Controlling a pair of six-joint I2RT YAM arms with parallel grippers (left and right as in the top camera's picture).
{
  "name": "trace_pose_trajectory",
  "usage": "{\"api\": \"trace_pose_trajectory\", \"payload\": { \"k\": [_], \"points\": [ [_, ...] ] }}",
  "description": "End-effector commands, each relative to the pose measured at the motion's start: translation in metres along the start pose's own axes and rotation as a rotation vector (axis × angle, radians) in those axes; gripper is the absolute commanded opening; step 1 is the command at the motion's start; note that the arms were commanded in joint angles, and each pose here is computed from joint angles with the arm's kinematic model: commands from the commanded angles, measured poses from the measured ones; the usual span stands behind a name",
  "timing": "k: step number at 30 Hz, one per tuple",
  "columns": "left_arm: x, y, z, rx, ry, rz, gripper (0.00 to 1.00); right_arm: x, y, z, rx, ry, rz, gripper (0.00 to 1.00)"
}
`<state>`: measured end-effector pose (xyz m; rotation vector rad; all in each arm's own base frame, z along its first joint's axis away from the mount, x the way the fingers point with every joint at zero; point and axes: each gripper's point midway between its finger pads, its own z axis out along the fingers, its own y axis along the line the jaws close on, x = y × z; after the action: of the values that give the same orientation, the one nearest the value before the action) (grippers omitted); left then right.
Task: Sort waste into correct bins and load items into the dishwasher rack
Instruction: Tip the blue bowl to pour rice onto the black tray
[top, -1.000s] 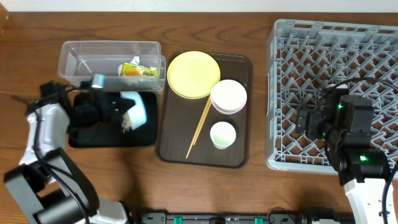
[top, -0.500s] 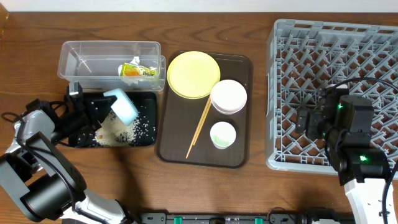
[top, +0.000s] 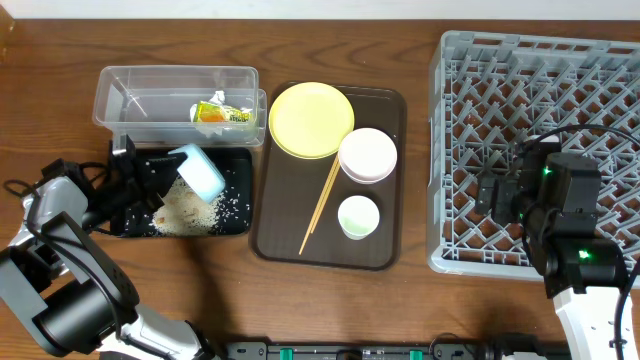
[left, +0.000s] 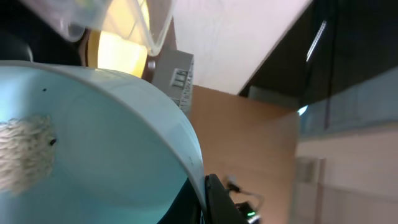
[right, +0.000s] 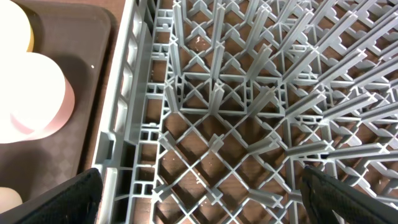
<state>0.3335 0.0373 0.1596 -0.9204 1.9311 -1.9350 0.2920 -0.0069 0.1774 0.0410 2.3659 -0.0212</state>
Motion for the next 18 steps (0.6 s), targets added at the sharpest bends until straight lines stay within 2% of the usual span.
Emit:
{"api": "trace_pose_trajectory", "payload": {
  "k": [1,4,5,7,9,12,14,16,18],
  "points": [
    [-0.004,0.009,-0.001,-0.041,-0.016,-0.164,0.06,-0.008,-0.003,-0.004,0.007,-0.021,0.015,0.99],
    [-0.014,0.041,-0.006,-0.227,-0.072,-0.176,0.06,-0.008,-0.003,-0.004,0.007,-0.02,0.015,0.99],
    [-0.015,0.044,-0.007,-0.247,-0.079,-0.181,0.06,-0.008,-0.003,-0.004,0.007,-0.019,0.015,0.99],
    [-0.017,0.034,-0.005,-0.191,-0.067,-0.131,0.06,-0.008,-0.003,-0.004,0.007,-0.02,0.015,0.99],
    [-0.015,-0.007,-0.001,0.037,-0.008,0.086,0.06,-0.008,-0.003,-0.004,0.007,-0.02,0.015,0.99],
    [-0.018,-0.011,0.0,0.031,-0.011,0.195,0.06,-0.008,-0.003,-0.004,0.007,-0.021,0.015,0.99],
    [-0.022,-0.003,0.0,-0.019,-0.025,0.191,0.06,-0.008,-0.003,-0.004,0.007,-0.02,0.015,0.99],
    [-0.027,0.01,-0.001,-0.095,-0.05,0.117,0.06,-0.008,-0.003,-0.004,0.007,-0.019,0.015,0.99],
    [-0.028,0.011,-0.001,-0.102,-0.056,0.074,0.06,-0.008,-0.003,-0.004,0.007,-0.02,0.015,0.99]
  ]
}}
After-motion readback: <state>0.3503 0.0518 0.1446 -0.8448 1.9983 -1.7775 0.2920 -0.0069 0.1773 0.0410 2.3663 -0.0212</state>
